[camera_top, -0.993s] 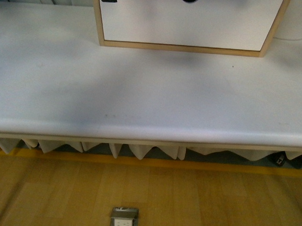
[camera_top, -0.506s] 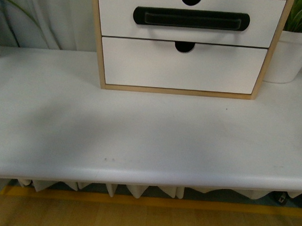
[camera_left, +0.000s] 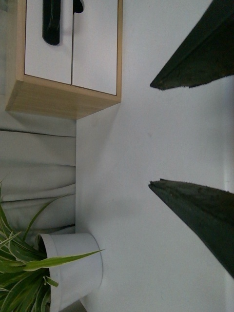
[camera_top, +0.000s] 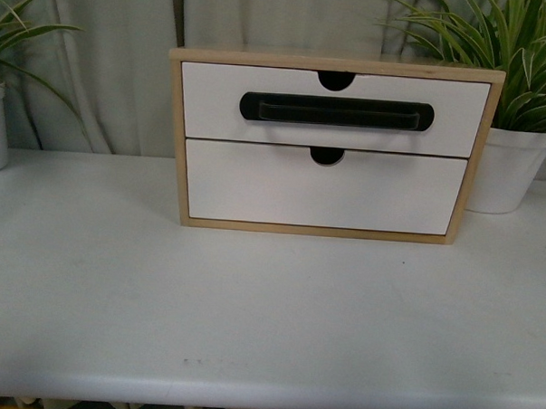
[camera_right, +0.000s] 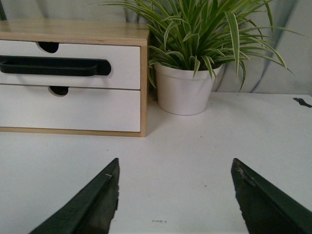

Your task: Close drawer sideways

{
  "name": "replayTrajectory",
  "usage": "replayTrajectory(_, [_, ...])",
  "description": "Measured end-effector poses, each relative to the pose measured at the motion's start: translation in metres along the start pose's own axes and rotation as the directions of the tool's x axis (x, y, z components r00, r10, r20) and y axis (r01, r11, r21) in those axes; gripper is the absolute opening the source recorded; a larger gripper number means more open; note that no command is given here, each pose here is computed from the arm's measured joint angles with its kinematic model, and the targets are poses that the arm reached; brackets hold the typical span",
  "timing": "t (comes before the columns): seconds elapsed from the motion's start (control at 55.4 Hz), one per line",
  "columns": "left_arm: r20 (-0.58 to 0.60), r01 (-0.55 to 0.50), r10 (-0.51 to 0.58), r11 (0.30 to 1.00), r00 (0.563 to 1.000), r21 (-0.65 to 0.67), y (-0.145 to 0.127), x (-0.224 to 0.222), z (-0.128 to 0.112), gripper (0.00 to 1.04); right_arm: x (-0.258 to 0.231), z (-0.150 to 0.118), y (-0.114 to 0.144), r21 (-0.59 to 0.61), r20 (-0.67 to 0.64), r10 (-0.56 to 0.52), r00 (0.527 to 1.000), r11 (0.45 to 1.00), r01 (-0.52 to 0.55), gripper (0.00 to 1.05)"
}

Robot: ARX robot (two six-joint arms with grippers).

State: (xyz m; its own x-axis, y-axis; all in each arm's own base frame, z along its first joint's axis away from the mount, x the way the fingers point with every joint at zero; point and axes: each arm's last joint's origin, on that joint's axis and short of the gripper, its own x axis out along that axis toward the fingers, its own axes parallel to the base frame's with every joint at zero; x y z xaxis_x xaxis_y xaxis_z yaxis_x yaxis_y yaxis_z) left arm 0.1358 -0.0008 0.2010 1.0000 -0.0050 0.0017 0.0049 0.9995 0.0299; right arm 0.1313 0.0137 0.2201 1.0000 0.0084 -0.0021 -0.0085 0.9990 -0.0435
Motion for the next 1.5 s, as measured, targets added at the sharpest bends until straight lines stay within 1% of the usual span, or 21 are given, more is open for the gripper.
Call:
replayTrajectory(0.054, [-0.002,-0.003,0.003,1.000,1.000,-0.011,0.000,-0.003,-0.005,0.45,-0.003,-0.007,-0.002,0.016,-0.002,-0.002,1.000,1.000,0.002,0.51])
replayTrajectory(0.072, [-0.004,-0.003,0.003,1.000,1.000,-0.013,0.000,-0.004,-0.007,0.42,-0.004,-0.010,-0.004,0.020,-0.002,0.014,1.000,1.000,-0.014,0.46])
replayTrajectory(0.144, [-0.007,-0.003,0.003,1.000,1.000,-0.016,0.000,-0.007,-0.011,0.29,-0.006,-0.016,-0.009,0.024,-0.003,0.012,1.000,1.000,-0.012,0.35])
replayTrajectory(0.163, [-0.007,-0.002,0.002,1.000,1.000,-0.017,0.000,-0.007,-0.012,0.25,-0.007,-0.018,-0.011,0.027,-0.002,-0.001,1.000,1.000,0.001,0.30])
replayTrajectory(0.199, [-0.005,-0.002,0.002,1.000,1.000,-0.017,0.000,-0.009,-0.014,0.18,-0.008,-0.020,-0.012,0.027,0.000,-0.010,1.000,1.000,0.010,0.24])
replayTrajectory(0.235, [-0.002,-0.005,0.005,1.000,1.000,-0.018,0.000,-0.010,-0.015,0.11,-0.009,-0.022,-0.012,0.030,0.003,-0.010,1.000,0.999,0.010,0.15])
replayTrajectory(0.253, [-0.002,-0.005,0.005,1.000,1.000,-0.020,0.000,-0.011,-0.016,0.06,-0.010,-0.023,-0.012,0.030,0.003,-0.009,1.000,0.999,0.009,0.12])
replayTrajectory(0.289, [-0.002,-0.004,0.004,1.000,1.000,-0.025,0.000,-0.012,-0.017,0.04,-0.011,-0.026,-0.012,0.030,0.003,-0.006,1.000,1.000,0.006,0.05])
replayTrajectory(0.325, [-0.002,-0.004,0.004,1.000,1.000,-0.025,0.000,-0.013,-0.018,0.04,-0.012,-0.027,-0.012,0.028,0.002,-0.006,1.000,1.000,0.006,0.01])
replayTrajectory(0.614, [-0.002,-0.003,0.003,1.000,1.000,-0.028,0.000,-0.021,-0.025,0.04,-0.018,-0.038,-0.012,0.033,0.004,-0.008,1.000,0.999,0.008,0.01])
replayTrajectory(0.704, [0.005,-0.003,0.003,1.000,1.000,-0.028,-0.001,-0.022,-0.032,0.04,-0.020,-0.041,-0.012,0.033,0.004,-0.008,1.000,0.999,0.008,0.01])
replayTrajectory(0.885, [0.013,-0.003,0.003,1.000,1.000,-0.029,-0.001,-0.025,-0.031,0.04,-0.022,-0.045,-0.011,0.033,0.003,-0.007,1.000,0.999,0.007,0.01])
replayTrajectory(0.957, [0.011,-0.003,0.003,1.000,1.000,-0.029,-0.001,-0.026,-0.031,0.04,-0.024,-0.051,-0.011,0.033,0.010,-0.007,1.000,0.999,0.007,0.01])
replayTrajectory(1.029, [0.011,-0.003,0.003,1.000,1.000,-0.029,-0.001,-0.027,-0.032,0.04,-0.030,-0.057,-0.011,0.033,-0.026,-0.005,1.000,0.999,0.006,0.01])
replayTrajectory(1.156, [-0.024,-0.002,0.001,1.000,1.000,-0.030,-0.001,-0.035,-0.036,0.04,-0.034,-0.055,-0.011,0.033,0.010,-0.005,1.000,0.999,0.005,0.01])
replayTrajectory(1.228, [0.005,-0.002,0.002,1.000,1.000,-0.031,-0.001,-0.038,-0.034,0.04,-0.034,-0.055,-0.011,0.033,0.007,-0.005,1.000,0.999,0.005,0.01])
replayTrajectory(1.463, [0.004,-0.003,0.003,1.000,1.000,-0.031,-0.001,-0.038,-0.035,0.04,-0.034,-0.055,-0.011,0.033,0.007,-0.005,1.000,0.999,0.005,0.01])
replayTrajectory(1.481, [0.004,-0.003,0.003,0.999,1.000,-0.032,-0.001,-0.038,-0.035,0.05,-0.034,-0.055,-0.011,0.033,0.007,-0.005,1.000,0.999,0.005,0.01])
replayTrajectory(1.499, [0.004,-0.003,0.003,0.999,1.000,-0.032,-0.001,-0.038,-0.035,0.08,-0.034,-0.055,-0.011,0.032,0.007,-0.005,1.000,0.999,0.005,0.02])
